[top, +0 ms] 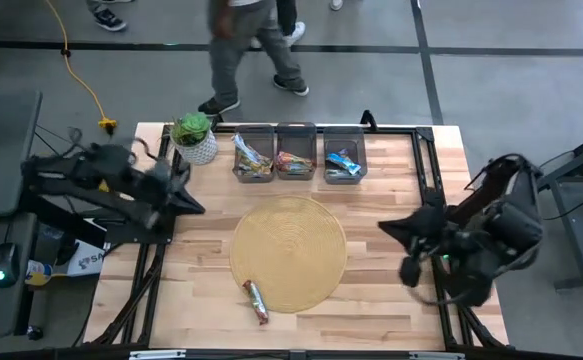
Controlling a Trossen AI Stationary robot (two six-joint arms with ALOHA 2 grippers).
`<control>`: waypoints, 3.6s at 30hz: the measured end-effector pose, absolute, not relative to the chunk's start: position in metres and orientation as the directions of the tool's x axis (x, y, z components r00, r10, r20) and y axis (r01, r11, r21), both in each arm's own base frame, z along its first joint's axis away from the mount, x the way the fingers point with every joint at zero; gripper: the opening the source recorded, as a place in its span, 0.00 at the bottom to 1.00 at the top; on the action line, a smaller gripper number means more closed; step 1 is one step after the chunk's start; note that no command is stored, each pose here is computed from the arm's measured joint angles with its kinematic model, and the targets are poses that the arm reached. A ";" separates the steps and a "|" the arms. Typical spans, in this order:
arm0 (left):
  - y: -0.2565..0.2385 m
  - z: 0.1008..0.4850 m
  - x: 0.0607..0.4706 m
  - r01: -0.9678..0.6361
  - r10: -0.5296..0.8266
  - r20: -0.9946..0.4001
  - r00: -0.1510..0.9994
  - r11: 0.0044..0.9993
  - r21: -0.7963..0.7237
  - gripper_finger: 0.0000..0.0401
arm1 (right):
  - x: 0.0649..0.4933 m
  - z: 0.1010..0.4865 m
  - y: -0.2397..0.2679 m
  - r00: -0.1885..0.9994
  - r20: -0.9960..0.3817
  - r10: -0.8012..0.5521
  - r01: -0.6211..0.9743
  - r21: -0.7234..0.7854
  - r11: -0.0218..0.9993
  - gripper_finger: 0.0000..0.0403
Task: Pick and place Granola Bars by type
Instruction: Put the red granola bar into the middle black bin
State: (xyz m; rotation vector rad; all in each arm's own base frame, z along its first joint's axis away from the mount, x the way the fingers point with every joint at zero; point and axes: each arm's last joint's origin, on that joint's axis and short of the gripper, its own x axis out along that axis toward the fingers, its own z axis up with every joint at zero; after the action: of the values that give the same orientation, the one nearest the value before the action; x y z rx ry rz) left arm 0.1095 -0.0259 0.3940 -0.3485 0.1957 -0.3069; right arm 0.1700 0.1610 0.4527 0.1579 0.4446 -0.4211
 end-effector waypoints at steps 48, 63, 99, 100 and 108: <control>-0.227 0.273 0.259 -0.809 -0.081 -0.830 0.552 0.189 -0.557 0.00 | 0.165 0.263 0.123 0.970 -0.174 -0.171 0.237 0.499 0.834 0.00; -0.248 0.252 0.323 -0.947 -0.035 -0.961 0.275 -0.181 -0.264 0.00 | 0.165 0.261 0.131 0.968 -0.232 0.093 0.020 0.442 0.897 0.00; -0.235 0.230 0.353 -0.983 0.031 -0.999 -0.024 -0.182 0.018 0.58 | 0.164 0.262 0.136 0.930 -0.247 0.272 -0.134 0.460 0.878 0.00; -0.234 0.228 0.355 -0.982 0.036 -0.999 -0.028 -0.187 0.021 0.60 | 0.164 0.262 0.136 0.929 -0.248 0.274 -0.135 0.460 0.877 0.00; -0.221 0.202 0.361 -0.976 0.058 -0.998 -0.033 -0.218 0.020 0.63 | 0.164 0.262 0.137 0.924 -0.252 0.287 -0.148 0.456 0.878 0.00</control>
State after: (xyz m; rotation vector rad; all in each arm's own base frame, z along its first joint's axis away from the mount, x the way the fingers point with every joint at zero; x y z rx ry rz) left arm 0.3607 -0.2206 0.2021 -1.3085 1.0710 1.4176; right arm 0.1638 0.1368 0.2617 0.4456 0.3207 0.2312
